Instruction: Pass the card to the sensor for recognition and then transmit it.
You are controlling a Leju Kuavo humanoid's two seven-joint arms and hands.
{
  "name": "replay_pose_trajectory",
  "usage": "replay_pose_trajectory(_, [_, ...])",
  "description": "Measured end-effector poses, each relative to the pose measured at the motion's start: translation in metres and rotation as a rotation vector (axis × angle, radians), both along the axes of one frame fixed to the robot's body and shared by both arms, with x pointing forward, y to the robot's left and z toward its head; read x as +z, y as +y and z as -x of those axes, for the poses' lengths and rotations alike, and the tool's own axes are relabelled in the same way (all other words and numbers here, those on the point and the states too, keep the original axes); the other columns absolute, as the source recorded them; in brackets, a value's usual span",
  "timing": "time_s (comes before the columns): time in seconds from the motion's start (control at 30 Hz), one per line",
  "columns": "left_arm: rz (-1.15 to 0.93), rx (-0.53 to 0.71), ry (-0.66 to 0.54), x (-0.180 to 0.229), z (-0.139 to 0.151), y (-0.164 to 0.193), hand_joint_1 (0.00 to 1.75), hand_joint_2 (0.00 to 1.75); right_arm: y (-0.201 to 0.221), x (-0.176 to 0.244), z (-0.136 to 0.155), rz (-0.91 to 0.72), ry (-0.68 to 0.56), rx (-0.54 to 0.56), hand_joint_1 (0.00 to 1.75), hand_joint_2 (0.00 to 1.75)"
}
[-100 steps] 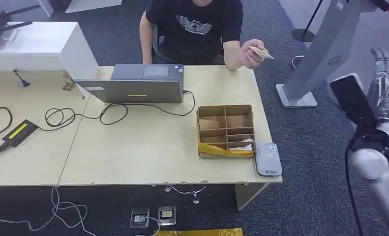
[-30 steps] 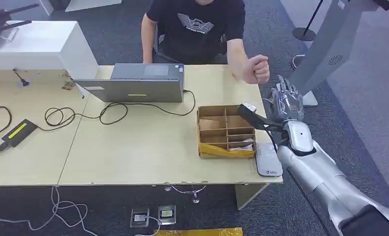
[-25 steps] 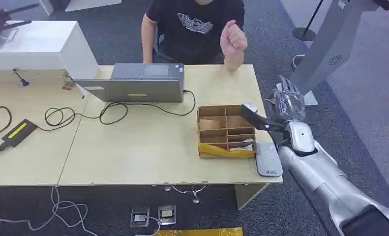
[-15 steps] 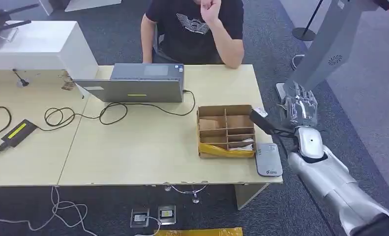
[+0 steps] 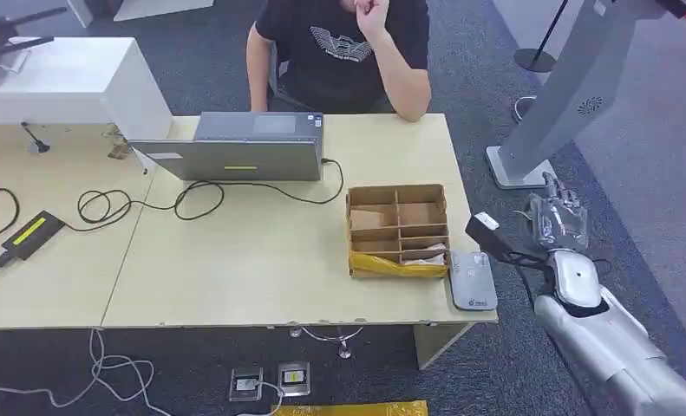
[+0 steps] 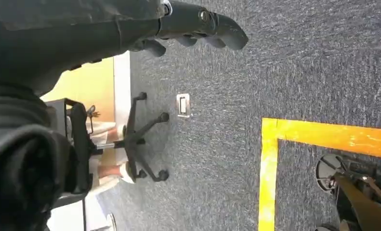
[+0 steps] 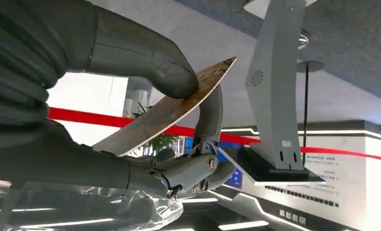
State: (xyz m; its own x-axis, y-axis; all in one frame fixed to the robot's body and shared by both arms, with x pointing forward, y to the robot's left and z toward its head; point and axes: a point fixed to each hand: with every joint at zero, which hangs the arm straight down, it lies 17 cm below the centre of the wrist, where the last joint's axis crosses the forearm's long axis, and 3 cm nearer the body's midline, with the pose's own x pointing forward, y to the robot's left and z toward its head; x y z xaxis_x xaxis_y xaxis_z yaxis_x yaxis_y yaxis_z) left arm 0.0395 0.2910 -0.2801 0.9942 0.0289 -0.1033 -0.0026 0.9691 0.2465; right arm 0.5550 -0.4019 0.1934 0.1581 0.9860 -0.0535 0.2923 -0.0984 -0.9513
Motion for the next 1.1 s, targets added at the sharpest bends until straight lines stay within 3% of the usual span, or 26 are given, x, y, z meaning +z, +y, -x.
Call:
replay_pose_trajectory(0.93, [0.005,-0.157,0.008,0.0,-0.001,-0.001,0.0,0.0,0.009,-0.044,0.038,-0.106,0.076,0.066,1.75,1.75])
replay_pose_trajectory(1.1, [-0.022,-0.103,0.007,0.001,-0.001,0.003,0.0,0.0,0.008,-0.055,0.043,-0.144,0.093,0.068,1.75,1.75])
